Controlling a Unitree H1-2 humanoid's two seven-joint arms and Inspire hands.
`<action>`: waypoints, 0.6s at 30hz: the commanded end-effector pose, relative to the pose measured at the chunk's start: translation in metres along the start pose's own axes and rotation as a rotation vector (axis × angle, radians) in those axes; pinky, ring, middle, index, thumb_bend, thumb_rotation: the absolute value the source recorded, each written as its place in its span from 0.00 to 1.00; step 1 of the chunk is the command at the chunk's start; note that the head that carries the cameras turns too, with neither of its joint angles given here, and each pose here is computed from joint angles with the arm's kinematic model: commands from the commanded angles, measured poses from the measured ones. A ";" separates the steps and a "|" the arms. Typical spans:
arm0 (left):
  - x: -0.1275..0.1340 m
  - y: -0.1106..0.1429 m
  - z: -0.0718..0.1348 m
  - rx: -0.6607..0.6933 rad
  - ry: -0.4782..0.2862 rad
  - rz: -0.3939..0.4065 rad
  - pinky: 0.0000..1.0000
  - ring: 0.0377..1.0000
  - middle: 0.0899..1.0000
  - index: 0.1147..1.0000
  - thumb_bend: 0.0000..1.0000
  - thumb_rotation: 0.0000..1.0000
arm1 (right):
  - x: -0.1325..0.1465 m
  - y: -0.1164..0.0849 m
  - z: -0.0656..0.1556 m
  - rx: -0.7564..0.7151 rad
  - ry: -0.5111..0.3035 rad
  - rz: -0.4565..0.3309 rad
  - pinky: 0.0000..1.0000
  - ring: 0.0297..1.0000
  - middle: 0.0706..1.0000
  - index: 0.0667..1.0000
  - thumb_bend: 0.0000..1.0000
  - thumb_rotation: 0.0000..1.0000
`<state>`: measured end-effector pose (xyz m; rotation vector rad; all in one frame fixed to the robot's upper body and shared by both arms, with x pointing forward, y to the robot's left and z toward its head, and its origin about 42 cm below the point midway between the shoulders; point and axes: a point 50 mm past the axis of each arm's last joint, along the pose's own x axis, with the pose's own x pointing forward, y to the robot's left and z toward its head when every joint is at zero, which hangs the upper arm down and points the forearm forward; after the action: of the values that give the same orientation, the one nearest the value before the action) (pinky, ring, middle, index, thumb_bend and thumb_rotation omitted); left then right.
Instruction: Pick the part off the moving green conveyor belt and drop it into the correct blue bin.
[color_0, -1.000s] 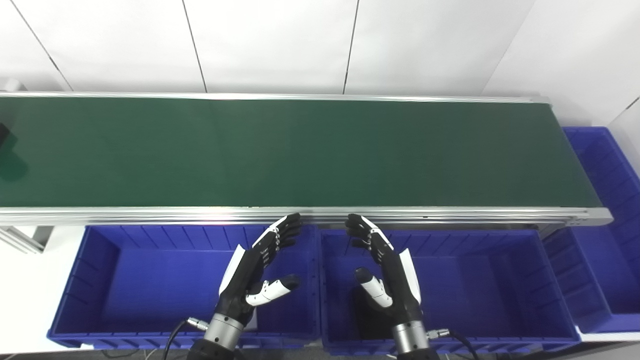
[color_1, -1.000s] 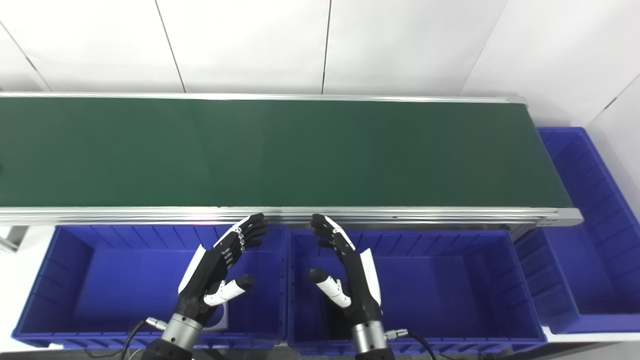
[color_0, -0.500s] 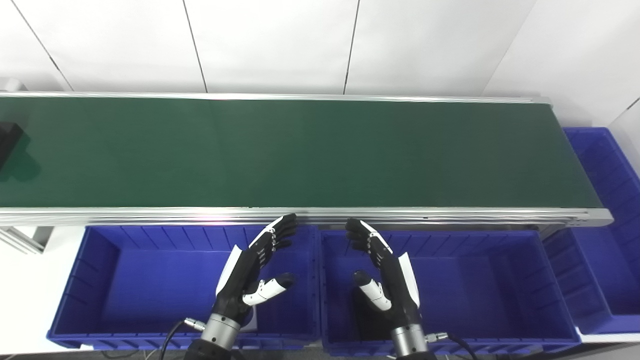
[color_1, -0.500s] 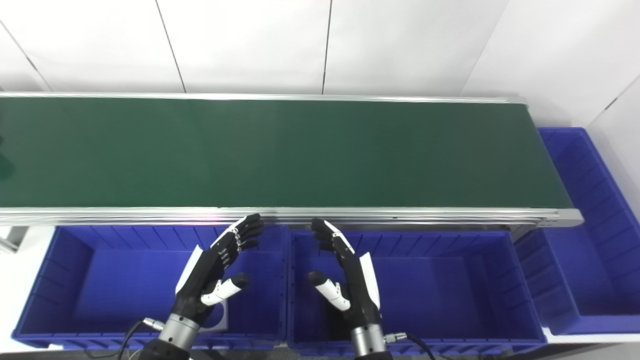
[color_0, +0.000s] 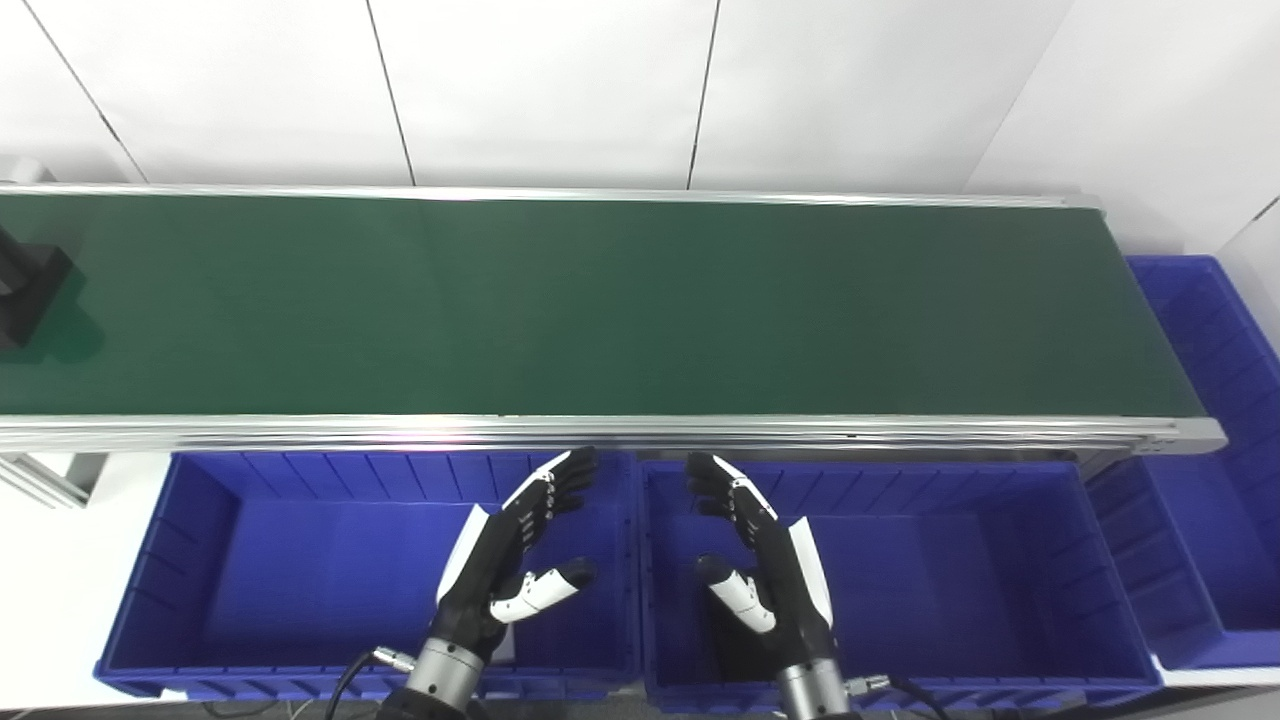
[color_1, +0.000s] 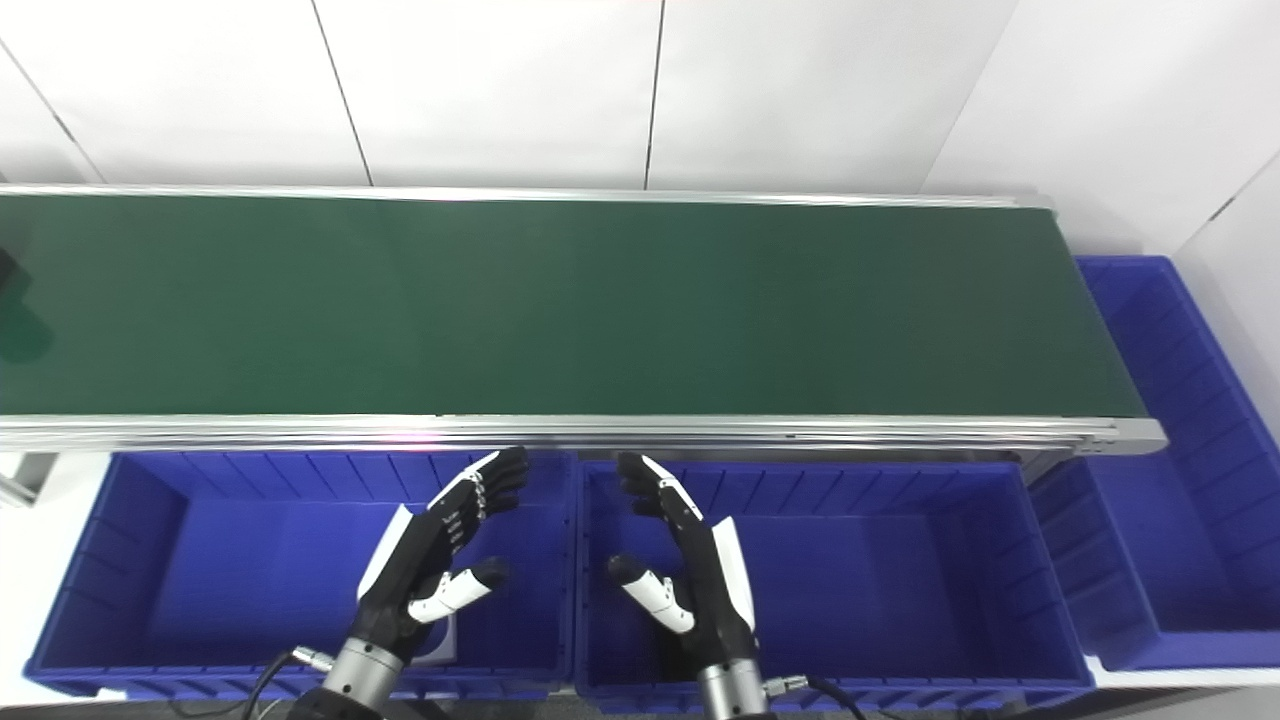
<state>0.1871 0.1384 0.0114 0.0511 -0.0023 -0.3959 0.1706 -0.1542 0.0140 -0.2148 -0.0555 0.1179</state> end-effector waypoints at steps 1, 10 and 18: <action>0.009 0.002 0.012 0.011 -0.078 -0.002 0.84 0.86 0.86 0.84 0.90 0.70 | 0.006 0.001 0.008 0.026 -0.064 -0.015 0.76 0.81 0.82 0.83 0.84 0.93; 0.010 0.001 0.012 0.002 -0.080 -0.003 0.84 0.86 0.86 0.84 0.91 0.71 | 0.005 -0.001 0.008 0.040 -0.059 -0.019 0.75 0.80 0.82 0.83 0.83 0.91; 0.011 -0.003 0.013 0.026 -0.084 0.004 0.83 0.86 0.86 0.84 0.91 0.74 | 0.005 -0.005 0.007 0.031 -0.062 -0.016 0.75 0.80 0.82 0.83 0.81 0.92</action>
<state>0.1875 0.1322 0.0127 0.0646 -0.0130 -0.4018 0.1709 -0.1574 0.0127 -0.2076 -0.0475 0.1142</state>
